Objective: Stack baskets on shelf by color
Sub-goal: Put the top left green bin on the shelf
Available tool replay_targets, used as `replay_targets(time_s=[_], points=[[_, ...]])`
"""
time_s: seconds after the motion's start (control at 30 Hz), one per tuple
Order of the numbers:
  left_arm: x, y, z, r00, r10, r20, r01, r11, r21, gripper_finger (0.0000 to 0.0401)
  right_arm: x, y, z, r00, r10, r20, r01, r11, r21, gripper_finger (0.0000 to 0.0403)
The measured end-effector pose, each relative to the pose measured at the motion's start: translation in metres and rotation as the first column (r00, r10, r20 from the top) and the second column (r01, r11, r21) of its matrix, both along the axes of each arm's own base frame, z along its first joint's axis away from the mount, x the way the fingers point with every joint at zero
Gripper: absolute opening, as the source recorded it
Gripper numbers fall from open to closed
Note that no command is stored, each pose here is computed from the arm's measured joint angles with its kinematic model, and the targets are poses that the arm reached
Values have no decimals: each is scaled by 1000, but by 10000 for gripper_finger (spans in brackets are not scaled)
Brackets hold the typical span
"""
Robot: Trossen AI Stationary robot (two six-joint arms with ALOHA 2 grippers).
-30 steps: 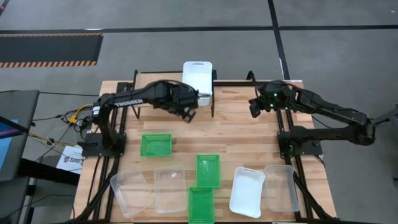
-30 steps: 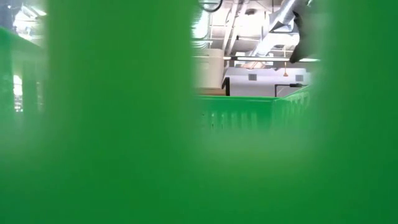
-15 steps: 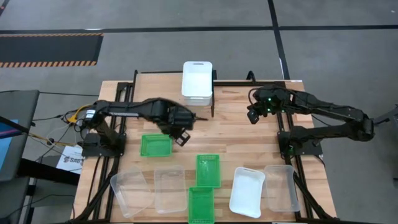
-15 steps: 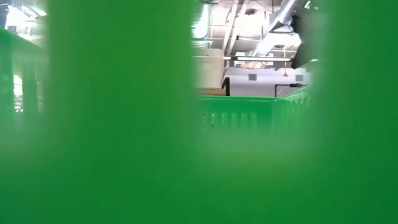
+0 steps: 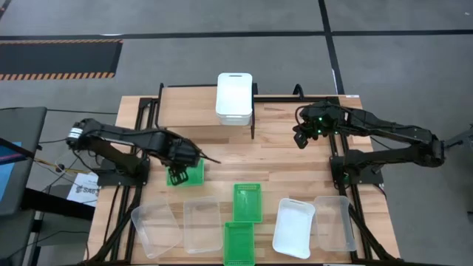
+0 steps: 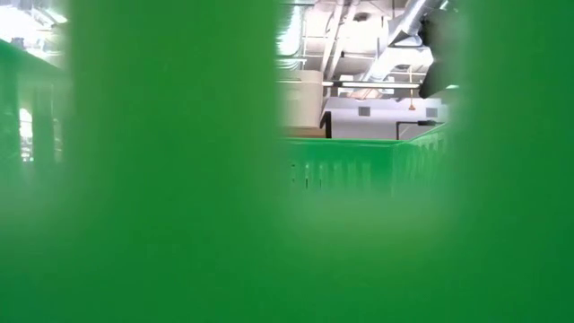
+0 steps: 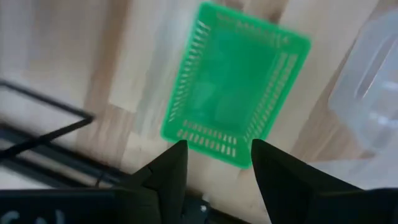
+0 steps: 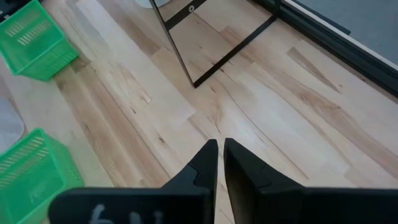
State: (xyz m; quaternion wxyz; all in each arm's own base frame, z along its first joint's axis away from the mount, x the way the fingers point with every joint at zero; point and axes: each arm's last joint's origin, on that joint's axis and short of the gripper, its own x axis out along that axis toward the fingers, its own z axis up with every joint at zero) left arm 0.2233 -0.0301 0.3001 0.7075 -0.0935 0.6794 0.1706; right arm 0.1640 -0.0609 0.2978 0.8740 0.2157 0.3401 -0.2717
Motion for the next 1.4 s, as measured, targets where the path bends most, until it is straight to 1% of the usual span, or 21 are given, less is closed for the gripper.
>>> replay_targets(time_s=[0.07, 0.13, 0.23, 0.33, 0.43, 0.53, 0.63, 0.77, 1.0, 1.1, 1.27, 1.3, 1.4], points=[[-2, 0, -17, 998, -59, -29, 59, 998, -1, 161, 0, 0, 0, 1000, 0, -1, 0, 1000, 0, 52], [-5, 2, -32, 995, -79, -61, 83, 995, 52, 158, 0, 0, 0, 1000, -1, 0, 1, 1000, 0, 52], [-4, 8, -49, 994, -95, -56, 103, 984, 145, 154, 0, 0, 0, 1000, -4, 3, 4, 1000, 3, 52], [-3, 14, -63, 990, -126, -54, 134, 976, 173, 149, 0, 0, 0, 1000, -7, 6, 7, 1000, 4, 52], [0, 19, -75, 986, -166, -25, 167, 974, 151, 142, 0, -1, 0, 1000, -9, 8, 9, 1000, 4, 52], [0, 27, -85, 982, -190, -22, 191, 971, 147, 135, 0, -1, 0, 1000, -11, 7, 11, 1000, 4, 52], [-1, 37, -93, 982, -187, -23, 188, 971, 146, 130, 0, -1, 0, 1000, -13, 8, 13, 1000, 6, 52], [-5, 44, -105, 984, -179, -18, 180, 982, 65, 125, 0, -1, 0, 1000, -25, 13, 25, 1000, 16, 52], [-7, 51, -114, 984, -178, -7, 179, 983, 46, 114, 0, -1, 0, 1000, -27, 14, 27, 999, 17, 52], [-7, 52, -114, 985, -175, 3, 175, 984, 32, 90, 0, -1, 0, 999, -31, 16, 31, 999, 21, 52], [-7, 57, -114, 991, -130, 7, 130, 991, 39, 16, 0, -1, 0, 999, -31, 15, 31, 999, 20, 52], [-7, 58, -114, 994, -112, 10, 112, 993, 38, 9, 0, -1, 0, 999, -31, 15, 31, 999, 20, 52], [-7, 61, -114, 997, -73, 17, 72, 996, 42, 8, 0, -1, 0, 999, -30, 15, 30, 999, 20, 52]])
